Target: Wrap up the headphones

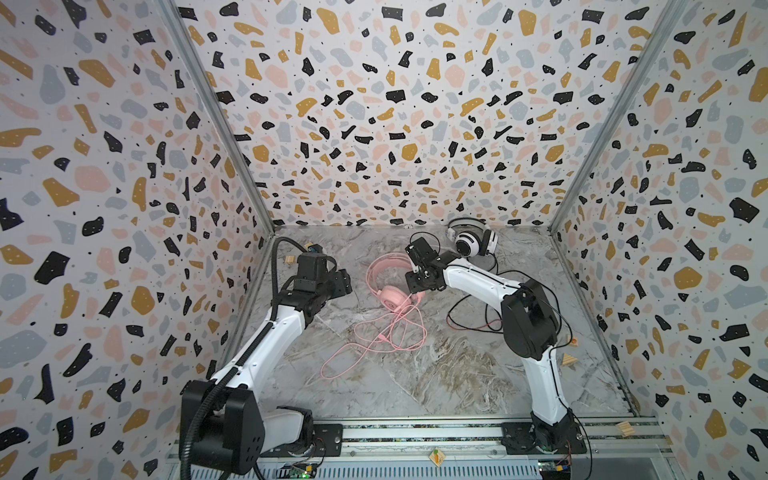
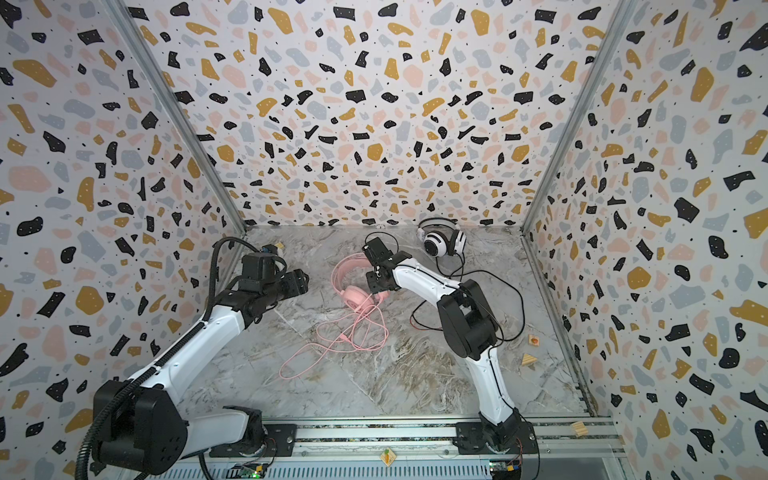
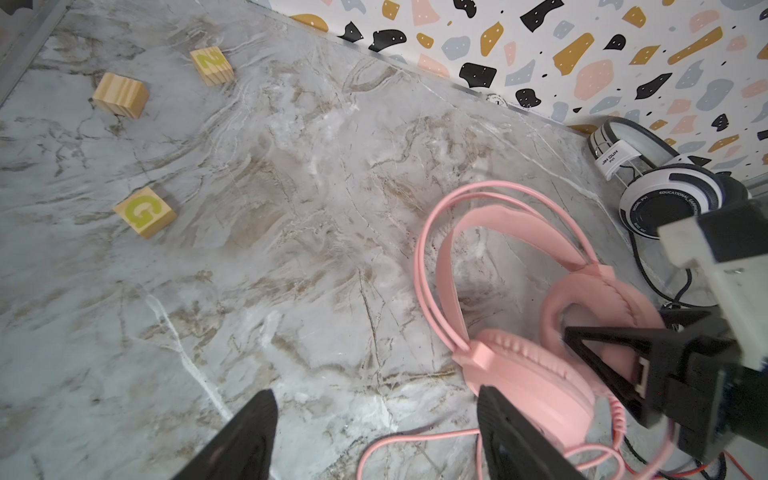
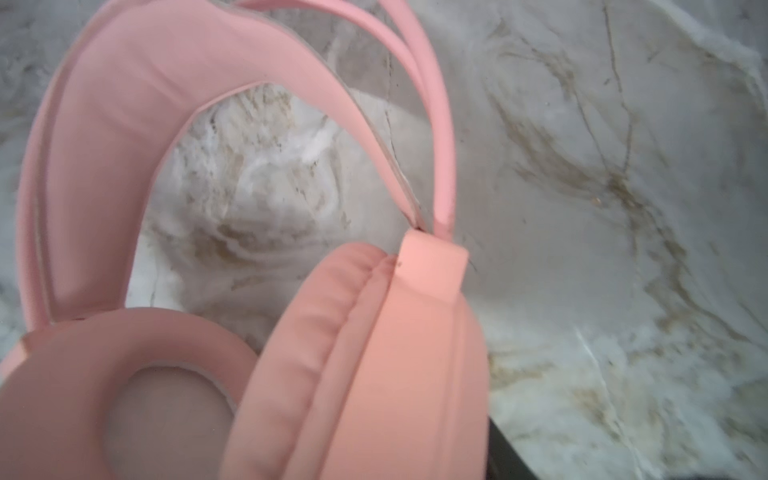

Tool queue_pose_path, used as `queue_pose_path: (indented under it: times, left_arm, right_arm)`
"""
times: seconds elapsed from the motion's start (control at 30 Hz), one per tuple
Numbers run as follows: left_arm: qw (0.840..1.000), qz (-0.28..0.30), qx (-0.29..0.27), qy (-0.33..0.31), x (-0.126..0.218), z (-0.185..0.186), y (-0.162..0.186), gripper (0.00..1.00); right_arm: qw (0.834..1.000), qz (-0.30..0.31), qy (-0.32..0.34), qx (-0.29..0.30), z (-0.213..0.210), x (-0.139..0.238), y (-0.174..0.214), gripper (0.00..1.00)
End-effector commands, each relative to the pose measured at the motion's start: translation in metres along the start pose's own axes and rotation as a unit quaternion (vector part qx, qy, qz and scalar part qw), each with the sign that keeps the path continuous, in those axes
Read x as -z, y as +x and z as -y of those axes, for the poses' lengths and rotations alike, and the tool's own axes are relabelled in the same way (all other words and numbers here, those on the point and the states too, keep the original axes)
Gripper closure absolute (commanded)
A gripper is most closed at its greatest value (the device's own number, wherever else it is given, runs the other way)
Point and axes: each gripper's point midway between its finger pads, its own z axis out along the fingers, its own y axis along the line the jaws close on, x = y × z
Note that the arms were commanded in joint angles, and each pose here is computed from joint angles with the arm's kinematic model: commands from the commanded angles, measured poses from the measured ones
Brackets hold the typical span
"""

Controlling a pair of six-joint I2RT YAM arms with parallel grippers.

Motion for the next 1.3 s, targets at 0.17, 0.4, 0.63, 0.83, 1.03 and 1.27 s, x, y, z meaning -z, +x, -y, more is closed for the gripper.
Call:
queue_pose_path:
  times: [0.17, 0.4, 0.63, 0.83, 1.03, 1.27]
  left_arm:
    - [0.998, -0.007, -0.021, 0.057, 0.001, 0.020, 0.001, 0.23]
    - [0.991, 0.002, -0.060, 0.115, 0.006, 0.055, -0.005, 0.16]
    - [0.991, 0.015, -0.094, 0.097, 0.002, 0.070, -0.012, 0.14]
    - [0.989, -0.007, -0.125, 0.075, -0.009, 0.074, -0.006, 0.14]
    - [0.988, -0.030, -0.147, 0.034, -0.016, 0.063, -0.001, 0.14]
    - [0.988, -0.025, -0.144, 0.050, -0.012, 0.069, -0.002, 0.26]
  right_arm:
    - [0.982, 0.162, -0.028, 0.092, -0.010, 0.091, -0.042, 0.49]
    - [0.973, 0.180, -0.047, 0.136, -0.023, 0.119, -0.037, 0.49]
    - [0.967, 0.180, -0.075, 0.167, -0.041, 0.132, -0.031, 0.49]
    - [0.959, 0.188, -0.099, 0.190, -0.056, 0.146, -0.027, 0.49]
    - [0.947, 0.200, -0.136, 0.211, -0.066, 0.163, -0.021, 0.49]
    - [0.937, 0.182, -0.179, 0.238, -0.079, 0.163, -0.007, 0.49]
